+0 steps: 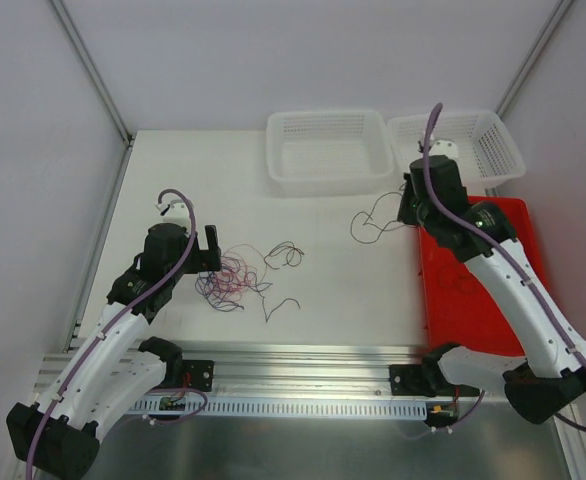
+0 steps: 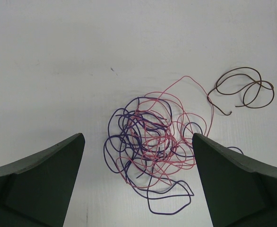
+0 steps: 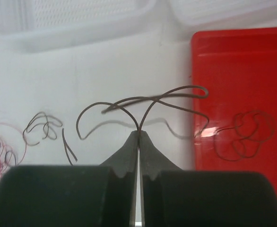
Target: Untangle the cables
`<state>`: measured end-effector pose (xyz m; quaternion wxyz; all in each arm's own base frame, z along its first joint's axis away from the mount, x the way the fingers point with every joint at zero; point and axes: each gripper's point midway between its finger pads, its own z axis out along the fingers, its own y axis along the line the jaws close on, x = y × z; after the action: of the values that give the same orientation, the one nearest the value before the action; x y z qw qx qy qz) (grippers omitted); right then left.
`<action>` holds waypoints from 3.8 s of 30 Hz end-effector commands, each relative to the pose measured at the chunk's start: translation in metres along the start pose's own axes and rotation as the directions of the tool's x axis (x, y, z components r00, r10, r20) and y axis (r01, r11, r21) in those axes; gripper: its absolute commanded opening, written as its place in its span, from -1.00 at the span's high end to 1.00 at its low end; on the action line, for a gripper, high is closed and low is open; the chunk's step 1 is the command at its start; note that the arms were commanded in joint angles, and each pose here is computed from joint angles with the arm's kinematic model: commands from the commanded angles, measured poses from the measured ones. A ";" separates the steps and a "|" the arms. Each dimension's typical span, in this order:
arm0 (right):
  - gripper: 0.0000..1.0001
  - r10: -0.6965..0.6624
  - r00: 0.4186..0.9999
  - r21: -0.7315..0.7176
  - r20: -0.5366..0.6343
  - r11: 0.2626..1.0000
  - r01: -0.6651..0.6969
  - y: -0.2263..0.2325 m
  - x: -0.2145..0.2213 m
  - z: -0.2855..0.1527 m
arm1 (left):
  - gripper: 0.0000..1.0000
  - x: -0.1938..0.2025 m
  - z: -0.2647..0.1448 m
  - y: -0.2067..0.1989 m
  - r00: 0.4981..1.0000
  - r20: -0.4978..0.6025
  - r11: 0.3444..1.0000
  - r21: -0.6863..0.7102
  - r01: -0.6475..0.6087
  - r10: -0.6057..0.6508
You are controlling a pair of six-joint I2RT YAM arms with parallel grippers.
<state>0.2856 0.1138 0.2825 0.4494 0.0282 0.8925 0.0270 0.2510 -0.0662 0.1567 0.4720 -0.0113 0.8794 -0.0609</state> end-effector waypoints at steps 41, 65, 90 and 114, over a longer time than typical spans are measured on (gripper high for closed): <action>-0.94 0.337 0.940 0.073 -0.056 0.940 -0.333 -0.090 0.043 0.065 | -0.98 -0.007 0.007 -0.009 1.000 -0.004 0.999 0.038 -0.018 0.019; -0.61 -0.544 0.832 -0.603 -0.106 0.701 0.381 0.198 0.134 0.130 | -0.98 0.011 0.024 -0.017 0.993 -0.118 0.998 0.059 -0.021 0.028; 0.99 -0.669 0.739 -0.584 -0.085 0.634 0.507 0.204 0.156 0.145 | -0.98 0.011 0.029 -0.019 0.990 -0.140 0.998 0.060 -0.025 0.033; 0.99 -0.399 0.917 -0.157 0.011 0.905 0.396 0.075 -0.011 0.010 | -0.98 0.012 0.027 -0.017 0.990 -0.140 0.998 0.054 -0.026 0.033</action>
<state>0.3086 0.2238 0.2867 0.4396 -0.2391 0.8653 0.0299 0.2579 -0.0834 0.1167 0.3869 0.0155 0.9195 -0.0678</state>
